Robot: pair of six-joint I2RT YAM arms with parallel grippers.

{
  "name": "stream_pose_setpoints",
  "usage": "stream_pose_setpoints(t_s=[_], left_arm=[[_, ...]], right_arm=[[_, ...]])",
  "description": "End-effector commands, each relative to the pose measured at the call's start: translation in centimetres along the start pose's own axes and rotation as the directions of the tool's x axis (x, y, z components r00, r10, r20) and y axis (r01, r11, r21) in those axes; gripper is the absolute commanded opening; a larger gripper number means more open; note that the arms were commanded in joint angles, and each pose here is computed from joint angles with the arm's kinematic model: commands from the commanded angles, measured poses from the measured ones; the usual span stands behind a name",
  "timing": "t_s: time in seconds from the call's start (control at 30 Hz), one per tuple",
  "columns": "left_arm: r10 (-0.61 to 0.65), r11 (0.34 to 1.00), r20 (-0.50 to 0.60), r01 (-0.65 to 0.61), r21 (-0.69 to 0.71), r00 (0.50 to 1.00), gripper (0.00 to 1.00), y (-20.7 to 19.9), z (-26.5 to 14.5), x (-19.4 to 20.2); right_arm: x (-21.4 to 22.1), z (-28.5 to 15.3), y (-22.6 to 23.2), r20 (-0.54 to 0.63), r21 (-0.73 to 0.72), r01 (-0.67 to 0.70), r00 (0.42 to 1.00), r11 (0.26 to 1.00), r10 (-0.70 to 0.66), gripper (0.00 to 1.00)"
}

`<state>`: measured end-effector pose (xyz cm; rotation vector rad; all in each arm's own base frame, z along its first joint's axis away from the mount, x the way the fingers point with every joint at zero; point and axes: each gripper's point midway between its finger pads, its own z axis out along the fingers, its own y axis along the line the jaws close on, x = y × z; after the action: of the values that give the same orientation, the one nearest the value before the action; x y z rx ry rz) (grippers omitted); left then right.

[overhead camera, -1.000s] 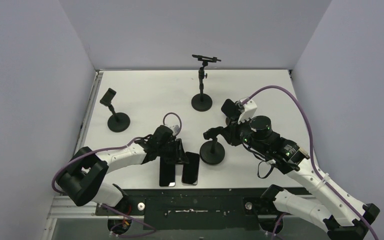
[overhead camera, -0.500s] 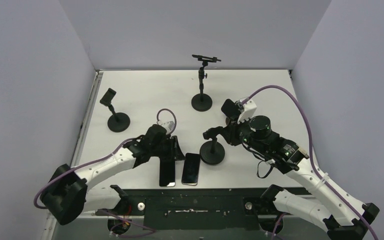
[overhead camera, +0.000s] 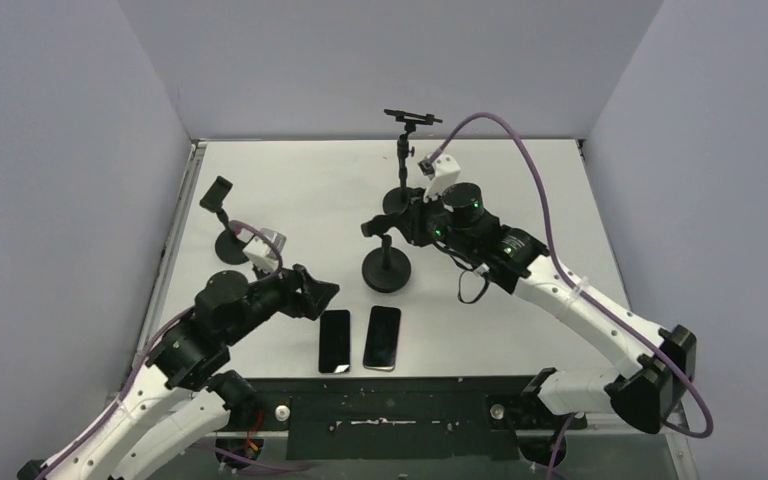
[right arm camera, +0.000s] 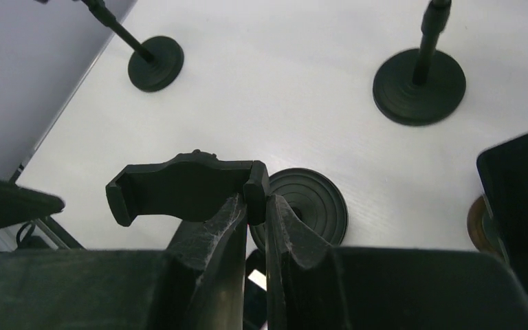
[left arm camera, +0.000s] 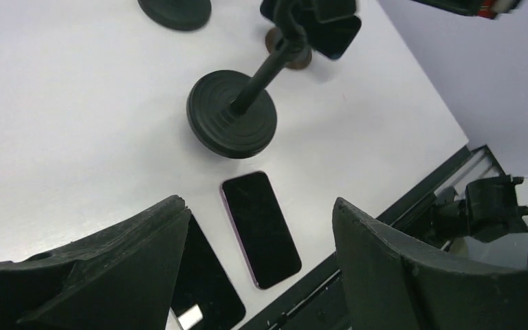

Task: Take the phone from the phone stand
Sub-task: Move the phone stand to the center of the board.

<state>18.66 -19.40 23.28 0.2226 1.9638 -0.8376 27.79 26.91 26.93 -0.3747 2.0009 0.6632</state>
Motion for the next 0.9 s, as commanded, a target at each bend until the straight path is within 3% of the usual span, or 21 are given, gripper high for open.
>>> stream_pose_setpoints(t_s=[0.0,0.1,0.33,0.57,0.87], left_arm=[[0.091,0.994,0.181,-0.077,-0.081,0.979,0.74,1.7,-3.0,-3.0],[0.071,0.991,0.325,-0.03,-0.132,0.943,0.73,3.1,-5.3,-4.5],[0.06,0.987,0.521,0.026,-0.156,0.852,0.72,4.6,-9.3,-6.3],[0.056,0.99,0.539,0.024,-0.14,0.84,0.71,4.5,-9.7,-6.4],[0.051,0.987,0.562,0.046,-0.157,0.825,0.71,5.0,-10.3,-6.6]], right_arm=[[-10.0,2.2,3.9,0.282,-0.083,0.005,0.959,0.997,0.018,0.0],[-11.3,5.4,4.4,0.302,-0.073,-0.02,0.953,0.997,0.042,0.0],[-12.3,12.4,8.7,0.267,-0.166,-0.041,0.96,0.985,0.084,0.0],[-11.9,17.8,11.7,0.245,-0.209,-0.041,0.965,0.977,0.093,0.0],[-9.7,23.0,11.9,0.215,-0.197,-0.058,0.971,0.979,0.101,0.0]])
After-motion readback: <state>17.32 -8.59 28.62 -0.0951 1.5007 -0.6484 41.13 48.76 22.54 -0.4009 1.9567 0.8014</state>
